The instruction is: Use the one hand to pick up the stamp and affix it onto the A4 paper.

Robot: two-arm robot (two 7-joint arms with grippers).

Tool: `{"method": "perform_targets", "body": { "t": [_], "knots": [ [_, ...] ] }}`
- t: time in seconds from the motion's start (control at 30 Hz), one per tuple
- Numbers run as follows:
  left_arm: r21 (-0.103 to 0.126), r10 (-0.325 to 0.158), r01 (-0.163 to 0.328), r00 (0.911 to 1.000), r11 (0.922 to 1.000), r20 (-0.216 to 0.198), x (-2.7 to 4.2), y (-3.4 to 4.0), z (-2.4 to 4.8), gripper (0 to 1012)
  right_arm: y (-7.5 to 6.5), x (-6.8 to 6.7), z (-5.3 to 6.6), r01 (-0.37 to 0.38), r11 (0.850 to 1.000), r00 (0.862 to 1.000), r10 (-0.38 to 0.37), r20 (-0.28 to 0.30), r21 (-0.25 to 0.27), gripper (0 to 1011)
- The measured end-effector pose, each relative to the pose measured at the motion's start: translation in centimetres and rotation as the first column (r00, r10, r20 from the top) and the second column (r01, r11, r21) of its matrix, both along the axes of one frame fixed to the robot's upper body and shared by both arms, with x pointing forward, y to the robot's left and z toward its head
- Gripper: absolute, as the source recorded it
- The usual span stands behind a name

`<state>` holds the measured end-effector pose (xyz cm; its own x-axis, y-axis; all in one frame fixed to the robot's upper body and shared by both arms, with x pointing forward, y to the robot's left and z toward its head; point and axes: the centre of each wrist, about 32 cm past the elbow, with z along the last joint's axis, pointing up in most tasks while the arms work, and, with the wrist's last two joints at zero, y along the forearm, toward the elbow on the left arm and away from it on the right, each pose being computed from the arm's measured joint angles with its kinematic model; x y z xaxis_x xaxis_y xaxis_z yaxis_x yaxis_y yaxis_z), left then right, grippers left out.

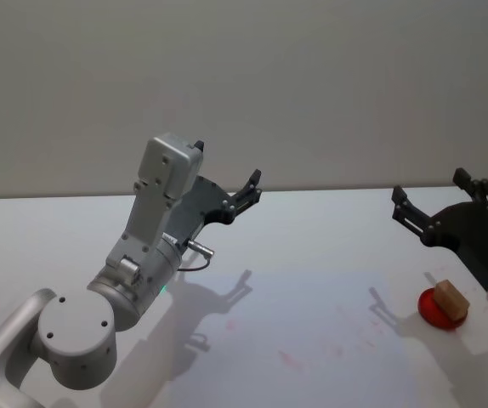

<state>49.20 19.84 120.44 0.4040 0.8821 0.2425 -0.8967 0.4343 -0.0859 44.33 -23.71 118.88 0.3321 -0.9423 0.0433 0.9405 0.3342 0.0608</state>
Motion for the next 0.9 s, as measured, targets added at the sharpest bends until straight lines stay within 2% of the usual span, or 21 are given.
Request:
{"method": "perform_targets", "body": {
  "t": [0.9],
  "knots": [
    [0.0, 0.0, 0.0, 1.0, 1.0, 0.0, 0.0, 0.0, 0.0, 1001, -0.01, 0.0, -0.02, -0.001, 1.0, 1.0, 0.001, 0.0, 0.0, 1001]
  ]
}}
